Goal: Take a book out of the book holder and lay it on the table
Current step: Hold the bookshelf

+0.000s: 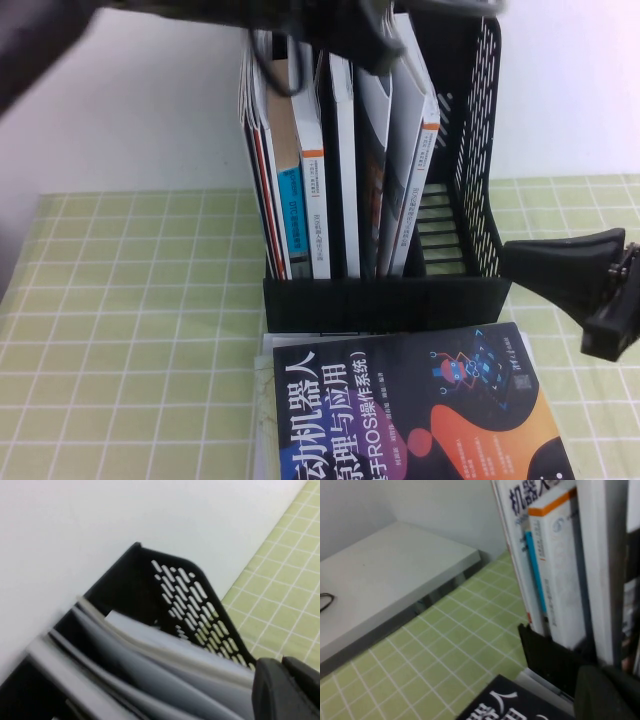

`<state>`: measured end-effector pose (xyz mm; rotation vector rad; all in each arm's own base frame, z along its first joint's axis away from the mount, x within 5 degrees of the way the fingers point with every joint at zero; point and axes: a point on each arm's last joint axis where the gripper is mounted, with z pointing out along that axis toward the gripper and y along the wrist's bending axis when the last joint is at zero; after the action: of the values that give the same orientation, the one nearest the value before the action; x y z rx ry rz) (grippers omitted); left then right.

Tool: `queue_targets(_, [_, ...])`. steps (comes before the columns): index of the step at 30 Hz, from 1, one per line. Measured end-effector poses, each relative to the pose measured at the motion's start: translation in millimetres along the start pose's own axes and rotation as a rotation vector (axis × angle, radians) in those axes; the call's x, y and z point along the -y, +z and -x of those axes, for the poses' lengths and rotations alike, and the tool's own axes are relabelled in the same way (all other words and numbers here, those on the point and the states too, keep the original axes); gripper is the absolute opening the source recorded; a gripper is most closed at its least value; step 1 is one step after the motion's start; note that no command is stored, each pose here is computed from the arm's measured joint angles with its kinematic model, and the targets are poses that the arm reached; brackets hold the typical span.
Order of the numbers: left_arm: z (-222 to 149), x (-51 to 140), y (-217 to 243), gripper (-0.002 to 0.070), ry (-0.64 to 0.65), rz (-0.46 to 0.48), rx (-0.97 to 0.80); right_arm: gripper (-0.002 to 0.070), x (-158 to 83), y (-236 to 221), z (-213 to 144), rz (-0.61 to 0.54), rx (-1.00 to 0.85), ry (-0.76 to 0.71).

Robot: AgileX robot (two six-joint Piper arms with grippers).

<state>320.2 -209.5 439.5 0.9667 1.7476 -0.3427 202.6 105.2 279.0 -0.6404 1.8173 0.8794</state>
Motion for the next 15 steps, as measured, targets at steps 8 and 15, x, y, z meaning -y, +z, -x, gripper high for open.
queue_targets(8, [5.3, -5.9, 53.9, -0.0003, 0.034, -0.051, 0.061, -0.0001, 21.0, 13.8, -14.5, -0.085, -0.073, 0.052])
queue_targets(15, [-12.0, -8.5, 90.5, -0.0003, -0.015, -0.052, 0.059, -0.0001, 26.0, 18.6, -19.9, -0.090, -0.097, 0.074])
